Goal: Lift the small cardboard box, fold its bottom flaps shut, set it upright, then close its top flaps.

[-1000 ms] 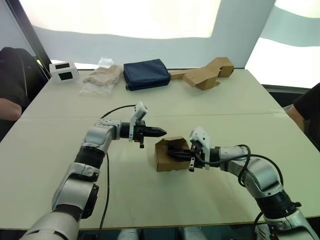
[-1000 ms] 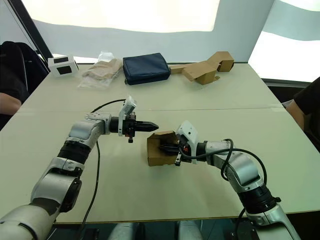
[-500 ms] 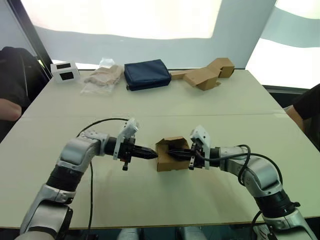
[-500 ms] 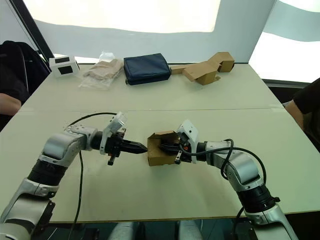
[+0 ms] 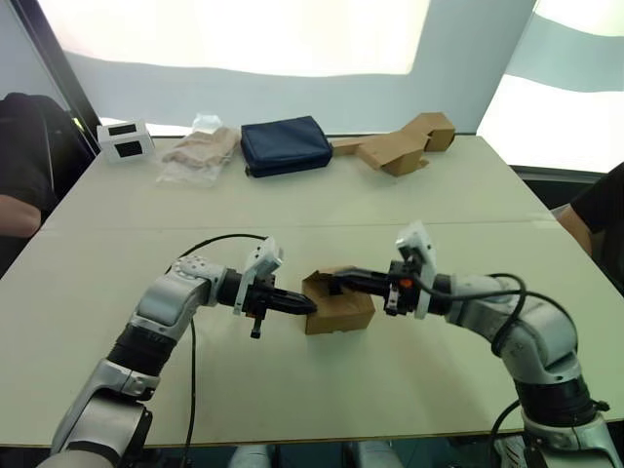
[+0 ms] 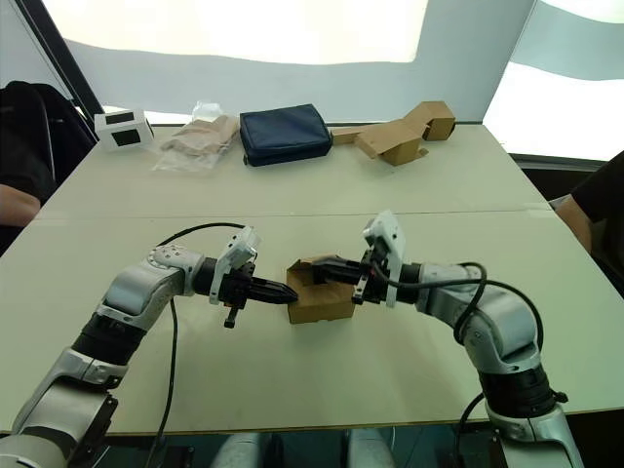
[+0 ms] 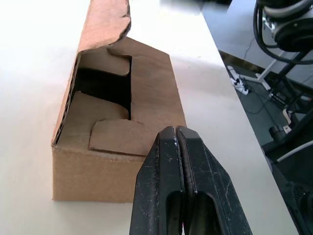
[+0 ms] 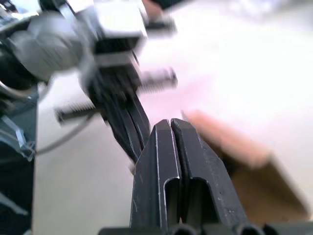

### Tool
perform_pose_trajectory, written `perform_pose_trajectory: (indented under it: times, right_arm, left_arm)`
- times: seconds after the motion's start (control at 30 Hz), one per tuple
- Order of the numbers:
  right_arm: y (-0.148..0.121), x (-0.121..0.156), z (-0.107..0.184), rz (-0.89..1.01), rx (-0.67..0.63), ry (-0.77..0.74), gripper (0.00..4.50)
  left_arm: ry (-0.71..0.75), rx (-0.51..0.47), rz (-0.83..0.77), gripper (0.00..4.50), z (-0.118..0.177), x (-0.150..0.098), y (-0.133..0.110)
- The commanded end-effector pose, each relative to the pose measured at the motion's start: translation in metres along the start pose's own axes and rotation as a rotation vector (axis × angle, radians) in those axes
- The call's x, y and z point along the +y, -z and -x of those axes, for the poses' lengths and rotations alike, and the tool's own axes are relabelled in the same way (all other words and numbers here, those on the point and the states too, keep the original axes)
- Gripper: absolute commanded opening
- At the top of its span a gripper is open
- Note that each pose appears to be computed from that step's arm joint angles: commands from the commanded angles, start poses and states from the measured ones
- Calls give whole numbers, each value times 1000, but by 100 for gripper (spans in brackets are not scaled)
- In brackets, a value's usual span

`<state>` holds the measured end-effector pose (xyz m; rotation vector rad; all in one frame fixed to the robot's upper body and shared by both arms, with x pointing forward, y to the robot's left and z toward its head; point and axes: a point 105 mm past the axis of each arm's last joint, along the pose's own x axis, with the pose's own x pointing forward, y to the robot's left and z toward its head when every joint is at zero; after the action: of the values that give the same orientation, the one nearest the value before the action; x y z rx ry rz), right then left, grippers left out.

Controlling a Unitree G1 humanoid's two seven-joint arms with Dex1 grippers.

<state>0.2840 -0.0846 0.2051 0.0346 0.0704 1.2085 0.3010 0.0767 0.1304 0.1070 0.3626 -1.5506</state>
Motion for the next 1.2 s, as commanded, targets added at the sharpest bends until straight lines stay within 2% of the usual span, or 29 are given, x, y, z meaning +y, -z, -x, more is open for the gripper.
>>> perform_pose_trajectory:
  times: [0.03, 0.13, 0.27, 0.43, 0.67, 0.83, 1.07, 1.2]
  right_arm:
    - [-26, -9, -5, 53, -50, 3, 0]
    - [-20, -35, -14, 82, 6, 74, 0]
    - [0, -54, -27, 93, 91, 93, 0]
    - [27, -40, -29, 78, 183, 0, 0]
    - [67, -41, -19, 72, 303, 39, 0]
    - [71, -41, -17, 64, 303, 64, 0]
    - [62, -32, -16, 80, 273, 59, 0]
    - [57, -28, -15, 84, 260, 66, 0]
  left_arm:
    - [1, 36, 6, 2, -4, 1, 7]
    - [0, 35, 5, 2, -5, 2, 6]
    - [-5, 32, 4, 2, -5, 3, 6]
    - [-19, 27, 6, 2, -7, 4, 6]
    - [-19, 17, 5, 2, -8, 4, 5]
    - [-15, -4, 16, 2, 1, 7, -4]
    - [-60, -150, 79, 2, 0, 31, -42]
    - [-64, -133, 73, 2, -12, 40, -41]
